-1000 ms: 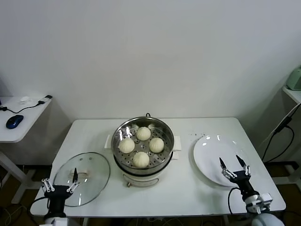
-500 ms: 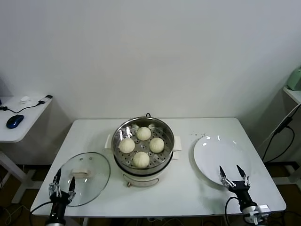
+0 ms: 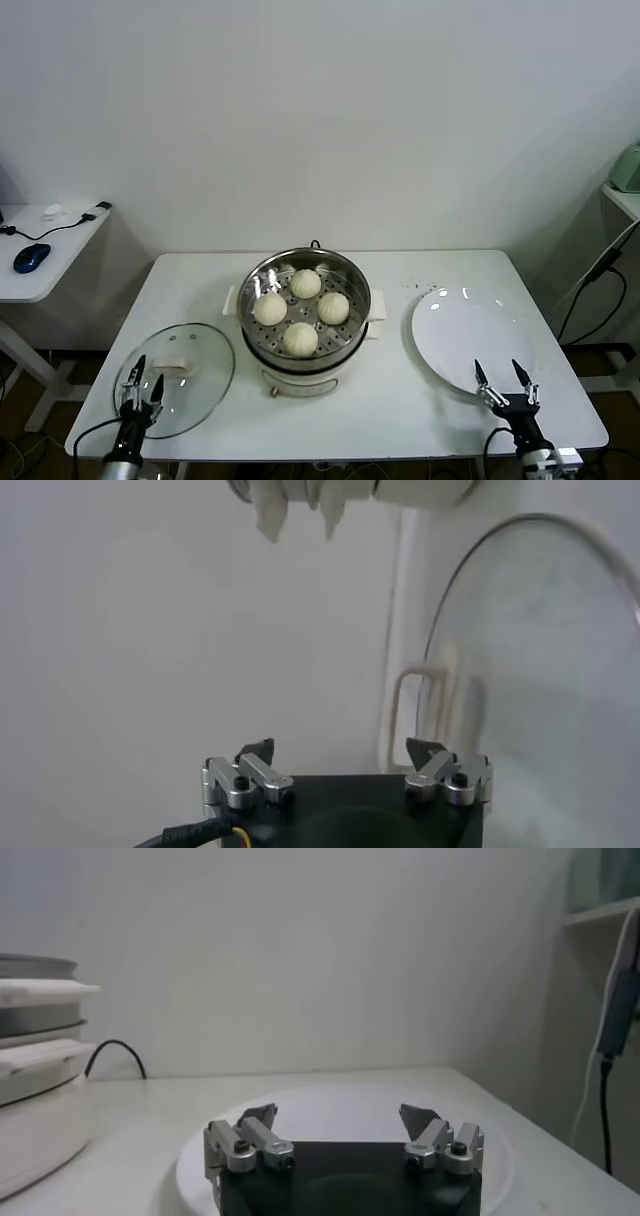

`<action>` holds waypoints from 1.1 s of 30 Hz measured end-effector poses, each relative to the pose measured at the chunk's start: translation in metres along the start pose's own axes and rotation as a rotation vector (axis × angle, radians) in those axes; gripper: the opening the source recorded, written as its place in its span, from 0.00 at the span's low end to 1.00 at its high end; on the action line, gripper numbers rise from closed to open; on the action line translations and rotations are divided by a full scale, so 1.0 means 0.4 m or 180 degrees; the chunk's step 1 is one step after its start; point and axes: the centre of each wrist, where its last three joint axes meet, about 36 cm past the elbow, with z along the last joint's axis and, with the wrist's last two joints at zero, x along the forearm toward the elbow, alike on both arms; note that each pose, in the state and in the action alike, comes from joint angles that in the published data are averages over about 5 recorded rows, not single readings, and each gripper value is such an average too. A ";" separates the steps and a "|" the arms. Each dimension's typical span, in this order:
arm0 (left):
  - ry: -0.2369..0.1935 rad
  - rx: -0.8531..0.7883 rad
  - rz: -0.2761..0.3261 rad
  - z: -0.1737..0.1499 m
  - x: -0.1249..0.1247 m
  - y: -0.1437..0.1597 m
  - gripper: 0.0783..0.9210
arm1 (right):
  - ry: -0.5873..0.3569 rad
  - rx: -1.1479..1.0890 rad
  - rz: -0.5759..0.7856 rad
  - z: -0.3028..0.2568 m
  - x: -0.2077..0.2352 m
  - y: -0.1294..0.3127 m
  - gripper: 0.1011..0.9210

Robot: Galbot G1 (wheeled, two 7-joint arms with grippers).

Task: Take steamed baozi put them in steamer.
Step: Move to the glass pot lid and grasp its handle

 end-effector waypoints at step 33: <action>0.0047 -0.0194 0.0147 0.006 -0.080 -0.031 0.34 | -0.0013 0.0036 0.0013 0.014 0.026 0.006 0.88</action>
